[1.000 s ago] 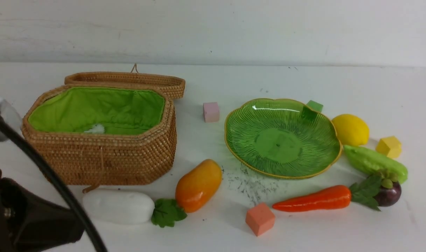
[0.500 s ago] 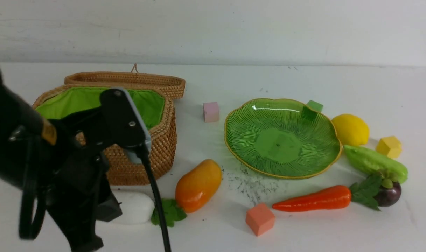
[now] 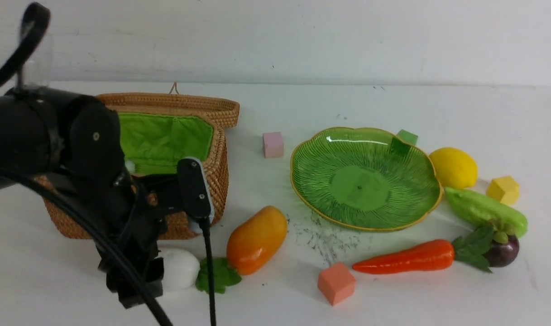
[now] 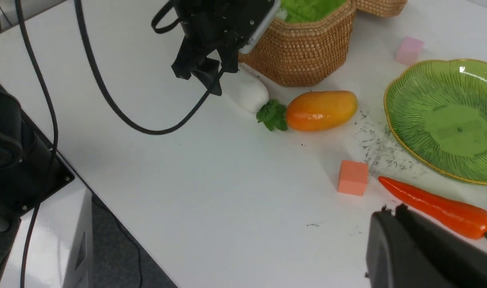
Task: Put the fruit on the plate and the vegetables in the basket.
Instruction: Take a daikon with your left arm and place it on the basket on the left.
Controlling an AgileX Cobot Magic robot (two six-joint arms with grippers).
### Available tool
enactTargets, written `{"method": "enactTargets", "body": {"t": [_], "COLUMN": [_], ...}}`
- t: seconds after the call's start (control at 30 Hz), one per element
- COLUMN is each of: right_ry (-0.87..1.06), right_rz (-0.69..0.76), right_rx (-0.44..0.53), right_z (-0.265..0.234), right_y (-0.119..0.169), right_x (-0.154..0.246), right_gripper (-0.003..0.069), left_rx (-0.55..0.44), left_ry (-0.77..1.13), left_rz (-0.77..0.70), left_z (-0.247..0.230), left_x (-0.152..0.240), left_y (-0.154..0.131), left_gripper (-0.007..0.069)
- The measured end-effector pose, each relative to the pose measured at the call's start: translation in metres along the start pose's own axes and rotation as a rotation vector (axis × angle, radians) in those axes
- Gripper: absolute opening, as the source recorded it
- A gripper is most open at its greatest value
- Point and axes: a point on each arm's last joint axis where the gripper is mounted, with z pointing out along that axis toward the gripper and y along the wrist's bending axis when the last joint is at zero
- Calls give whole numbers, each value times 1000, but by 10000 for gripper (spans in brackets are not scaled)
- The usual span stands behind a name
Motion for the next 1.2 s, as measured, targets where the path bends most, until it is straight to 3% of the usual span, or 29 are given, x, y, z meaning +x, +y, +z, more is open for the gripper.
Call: {"method": "enactTargets", "body": {"t": [0.13,0.47,0.73,0.97,1.2], "right_ry": [1,1,0,-1,-1], "right_rz": [-1,-1,1,2,2], "right_rx": [3,3,-1,-4,-4], "right_z": [0,0,0,0,0], "right_y": [0,0,0,0,0], "right_x": [0,0,0,0,0], "right_gripper": [17,19,23,23,24], "left_rx": [-19,-18,32,37,35], "left_ry": [14,58,90,96,101], "left_rz": [78,261,263,266,147], "left_z": [11,46,54,58,53], "left_x": [-1,-4,-2,3,8], "left_y": [6,16,14,9,2], "left_gripper": [549,560,507,505,505]}}
